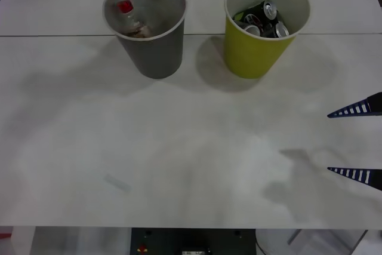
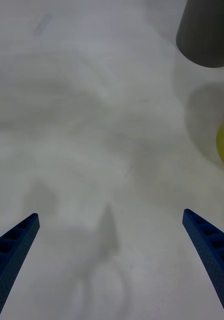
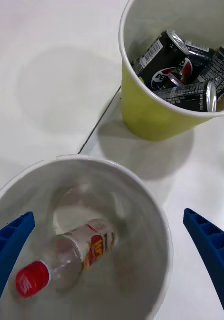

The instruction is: Put the can into the green bin and the plastic bottle into the gray bin

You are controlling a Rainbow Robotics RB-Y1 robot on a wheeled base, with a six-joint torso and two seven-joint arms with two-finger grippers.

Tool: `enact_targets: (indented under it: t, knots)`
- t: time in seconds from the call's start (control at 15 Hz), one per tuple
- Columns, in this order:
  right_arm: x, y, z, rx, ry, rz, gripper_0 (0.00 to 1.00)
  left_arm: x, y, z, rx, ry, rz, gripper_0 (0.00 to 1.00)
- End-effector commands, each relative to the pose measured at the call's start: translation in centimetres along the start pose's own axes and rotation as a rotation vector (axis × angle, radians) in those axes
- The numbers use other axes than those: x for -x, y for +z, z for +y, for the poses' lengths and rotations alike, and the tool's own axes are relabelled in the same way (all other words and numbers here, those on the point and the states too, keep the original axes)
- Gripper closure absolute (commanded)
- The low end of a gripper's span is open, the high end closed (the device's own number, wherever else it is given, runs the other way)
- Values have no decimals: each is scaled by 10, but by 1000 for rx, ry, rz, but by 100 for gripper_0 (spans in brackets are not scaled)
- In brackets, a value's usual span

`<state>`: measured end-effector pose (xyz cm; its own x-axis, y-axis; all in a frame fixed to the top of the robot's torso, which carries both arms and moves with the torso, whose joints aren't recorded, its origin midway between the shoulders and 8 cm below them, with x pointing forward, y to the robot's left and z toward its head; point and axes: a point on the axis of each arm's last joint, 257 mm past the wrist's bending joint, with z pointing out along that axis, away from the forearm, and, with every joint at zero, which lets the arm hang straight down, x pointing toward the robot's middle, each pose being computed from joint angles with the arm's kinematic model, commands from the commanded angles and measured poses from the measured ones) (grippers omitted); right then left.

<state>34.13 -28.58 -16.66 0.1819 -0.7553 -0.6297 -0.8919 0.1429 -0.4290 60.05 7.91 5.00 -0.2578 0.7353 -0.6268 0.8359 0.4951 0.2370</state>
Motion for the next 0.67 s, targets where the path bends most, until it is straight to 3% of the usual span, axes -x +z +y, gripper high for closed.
enact_targets:
  t: [0.07,0.67]
  knots:
    - [0,0,0,0,0,0,0,-18,-21,0,-42,-27,-26,0]
    - [0,0,0,0,0,0,0,-98,-62,-6,-66,-21,-117,0]
